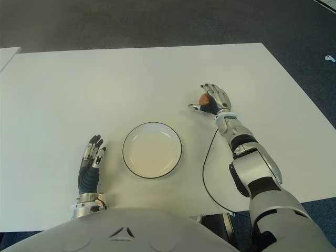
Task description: Put the apples into the plate.
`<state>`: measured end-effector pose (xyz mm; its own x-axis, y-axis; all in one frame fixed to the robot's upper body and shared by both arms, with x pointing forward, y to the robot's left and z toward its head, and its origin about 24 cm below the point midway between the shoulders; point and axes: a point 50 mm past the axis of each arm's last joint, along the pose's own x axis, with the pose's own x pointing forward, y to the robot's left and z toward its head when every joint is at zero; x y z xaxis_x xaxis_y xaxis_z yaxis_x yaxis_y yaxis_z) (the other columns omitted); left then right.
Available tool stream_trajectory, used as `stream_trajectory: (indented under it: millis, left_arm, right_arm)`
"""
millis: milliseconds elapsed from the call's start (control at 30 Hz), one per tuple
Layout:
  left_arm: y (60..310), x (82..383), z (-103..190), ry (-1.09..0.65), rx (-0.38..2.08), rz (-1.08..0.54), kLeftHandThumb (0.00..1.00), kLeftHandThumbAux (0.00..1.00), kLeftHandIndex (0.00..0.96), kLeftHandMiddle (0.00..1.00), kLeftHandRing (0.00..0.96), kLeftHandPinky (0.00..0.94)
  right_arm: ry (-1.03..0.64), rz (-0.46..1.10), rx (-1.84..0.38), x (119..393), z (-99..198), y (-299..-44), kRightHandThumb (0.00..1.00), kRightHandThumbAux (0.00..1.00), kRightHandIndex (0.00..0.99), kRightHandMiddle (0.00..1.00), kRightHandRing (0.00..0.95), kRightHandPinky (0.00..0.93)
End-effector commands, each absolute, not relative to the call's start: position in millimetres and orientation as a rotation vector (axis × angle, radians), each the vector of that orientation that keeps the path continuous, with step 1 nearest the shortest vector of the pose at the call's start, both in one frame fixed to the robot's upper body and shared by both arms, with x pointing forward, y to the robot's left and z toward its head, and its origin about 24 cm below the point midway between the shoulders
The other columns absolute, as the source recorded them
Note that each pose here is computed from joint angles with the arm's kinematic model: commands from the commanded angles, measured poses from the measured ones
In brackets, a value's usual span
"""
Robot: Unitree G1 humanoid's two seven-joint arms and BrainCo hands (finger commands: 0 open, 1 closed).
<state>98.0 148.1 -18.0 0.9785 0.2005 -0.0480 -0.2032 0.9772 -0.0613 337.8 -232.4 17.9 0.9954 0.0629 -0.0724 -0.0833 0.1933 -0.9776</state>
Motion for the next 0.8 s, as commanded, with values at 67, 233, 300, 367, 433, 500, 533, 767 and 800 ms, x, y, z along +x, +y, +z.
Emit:
stream_trajectory:
  millis: [67, 233, 300, 367, 433, 500, 533, 767, 800]
  left_arm:
    - [145, 93, -20, 0.07, -0.059, 0.189, 0.049, 0.408, 0.0, 0.0, 0.0, 0.0]
    - [144, 92, -19, 0.07, -0.058, 0.19, 0.047, 0.413, 0.0, 0.0, 0.0, 0.0]
    - [144, 91, -18, 0.068, -0.059, 0.191, 0.046, 0.414, 0.0, 0.0, 0.0, 0.0]
    - [144, 91, -18, 0.068, -0.059, 0.192, 0.046, 0.415, 0.0, 0.0, 0.0, 0.0]
    - [144, 91, -17, 0.065, -0.055, 0.196, 0.046, 0.417, 0.0, 0.0, 0.0, 0.0]
    - [143, 90, -16, 0.061, -0.053, 0.2, 0.046, 0.421, 0.0, 0.0, 0.0, 0.0]
    - [143, 90, -16, 0.059, -0.053, 0.201, 0.046, 0.424, 0.0, 0.0, 0.0, 0.0]
    - [143, 90, -13, 0.049, -0.047, 0.204, 0.046, 0.432, 0.0, 0.0, 0.0, 0.0]
    - [143, 90, -13, 0.048, -0.045, 0.205, 0.045, 0.432, 0.0, 0.0, 0.0, 0.0]
  right_arm:
    - [0.146, 0.134, -1.346, 325, -5, -233, 0.324, 0.329, 0.0, 0.022, 0.007, 0.0]
    - [0.183, 0.114, -1.32, 323, -9, -235, 0.363, 0.37, 0.0, 0.041, 0.029, 0.006]
    - [0.196, 0.108, -1.315, 321, -11, -236, 0.374, 0.381, 0.0, 0.047, 0.035, 0.014]
    - [0.201, 0.106, -1.313, 321, -11, -236, 0.384, 0.39, 0.0, 0.053, 0.041, 0.022]
    - [0.207, 0.103, -1.314, 320, -12, -237, 0.397, 0.406, 0.001, 0.059, 0.048, 0.035]
    - [0.215, 0.101, -1.317, 318, -14, -239, 0.406, 0.422, 0.003, 0.062, 0.052, 0.047]
    - [0.217, 0.101, -1.318, 318, -14, -239, 0.41, 0.433, 0.006, 0.066, 0.055, 0.052]
    - [0.247, 0.085, -1.328, 316, -14, -247, 0.435, 0.469, 0.024, 0.077, 0.069, 0.074]
    - [0.251, 0.083, -1.327, 316, -14, -248, 0.439, 0.478, 0.028, 0.076, 0.068, 0.077]
